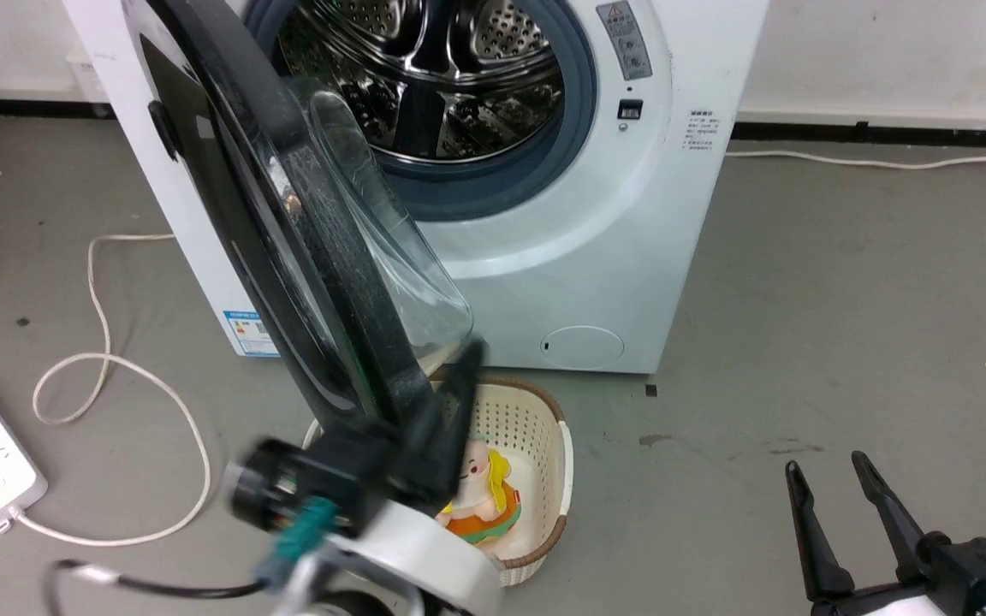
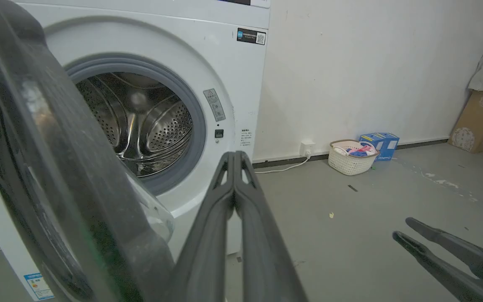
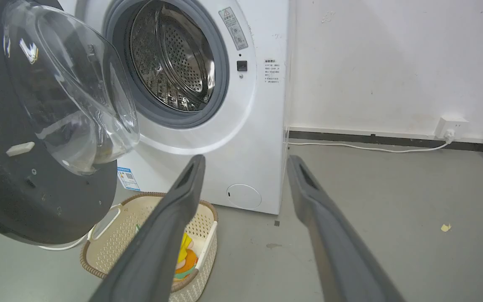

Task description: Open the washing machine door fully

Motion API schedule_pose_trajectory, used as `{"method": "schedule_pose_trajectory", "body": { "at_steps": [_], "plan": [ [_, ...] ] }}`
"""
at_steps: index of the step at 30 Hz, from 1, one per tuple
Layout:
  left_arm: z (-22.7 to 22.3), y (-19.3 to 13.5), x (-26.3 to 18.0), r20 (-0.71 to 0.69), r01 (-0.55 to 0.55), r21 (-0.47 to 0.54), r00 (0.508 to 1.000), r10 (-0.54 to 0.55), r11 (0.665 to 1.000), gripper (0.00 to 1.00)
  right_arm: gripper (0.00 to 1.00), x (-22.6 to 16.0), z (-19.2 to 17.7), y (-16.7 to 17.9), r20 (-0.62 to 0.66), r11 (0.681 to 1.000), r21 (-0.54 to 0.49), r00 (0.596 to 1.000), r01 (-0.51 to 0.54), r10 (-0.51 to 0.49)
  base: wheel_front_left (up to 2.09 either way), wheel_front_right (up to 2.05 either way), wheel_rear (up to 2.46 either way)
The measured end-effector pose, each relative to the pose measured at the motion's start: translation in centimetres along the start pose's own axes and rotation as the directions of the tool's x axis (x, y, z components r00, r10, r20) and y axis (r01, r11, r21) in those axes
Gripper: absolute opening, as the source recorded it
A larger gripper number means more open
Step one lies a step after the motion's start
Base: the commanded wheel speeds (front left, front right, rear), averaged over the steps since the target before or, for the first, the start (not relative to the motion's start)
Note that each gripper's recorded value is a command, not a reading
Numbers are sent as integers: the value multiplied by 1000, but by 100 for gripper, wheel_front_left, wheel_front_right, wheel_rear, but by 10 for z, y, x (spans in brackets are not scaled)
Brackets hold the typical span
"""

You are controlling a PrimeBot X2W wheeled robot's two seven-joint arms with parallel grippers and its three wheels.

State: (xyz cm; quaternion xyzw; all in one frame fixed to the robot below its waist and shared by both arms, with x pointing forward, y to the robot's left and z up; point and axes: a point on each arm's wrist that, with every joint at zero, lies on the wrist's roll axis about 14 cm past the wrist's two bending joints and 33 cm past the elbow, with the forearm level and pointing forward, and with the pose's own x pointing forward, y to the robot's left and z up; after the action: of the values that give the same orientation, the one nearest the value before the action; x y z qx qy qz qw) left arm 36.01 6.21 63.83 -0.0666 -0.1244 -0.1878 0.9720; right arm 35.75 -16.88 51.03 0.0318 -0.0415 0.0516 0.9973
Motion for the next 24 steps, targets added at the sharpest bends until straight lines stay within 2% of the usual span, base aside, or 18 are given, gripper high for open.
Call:
{"method": "schedule_pose_trajectory", "body": {
  "at_steps": [5, 13, 24],
  "plan": [
    [-53, -10, -5, -158, 13, -63, 987, -23, 998, 0, 100, 2, -8, -1, -22, 1000, 7, 1000, 2, -2, 0, 0, 0],
    [-118, 10, -20, -326, -88, -64, 943, 63, 994, 0, 100, 7, -13, -1, -35, 1000, 22, 999, 4, -3, 0, 0, 0],
    [-131, 37, -36, -314, -192, -58, 935, 165, 980, 0, 100, 14, -24, 13, -63, 998, 44, 997, -38, 41, 0, 0, 0]
  ]
}}
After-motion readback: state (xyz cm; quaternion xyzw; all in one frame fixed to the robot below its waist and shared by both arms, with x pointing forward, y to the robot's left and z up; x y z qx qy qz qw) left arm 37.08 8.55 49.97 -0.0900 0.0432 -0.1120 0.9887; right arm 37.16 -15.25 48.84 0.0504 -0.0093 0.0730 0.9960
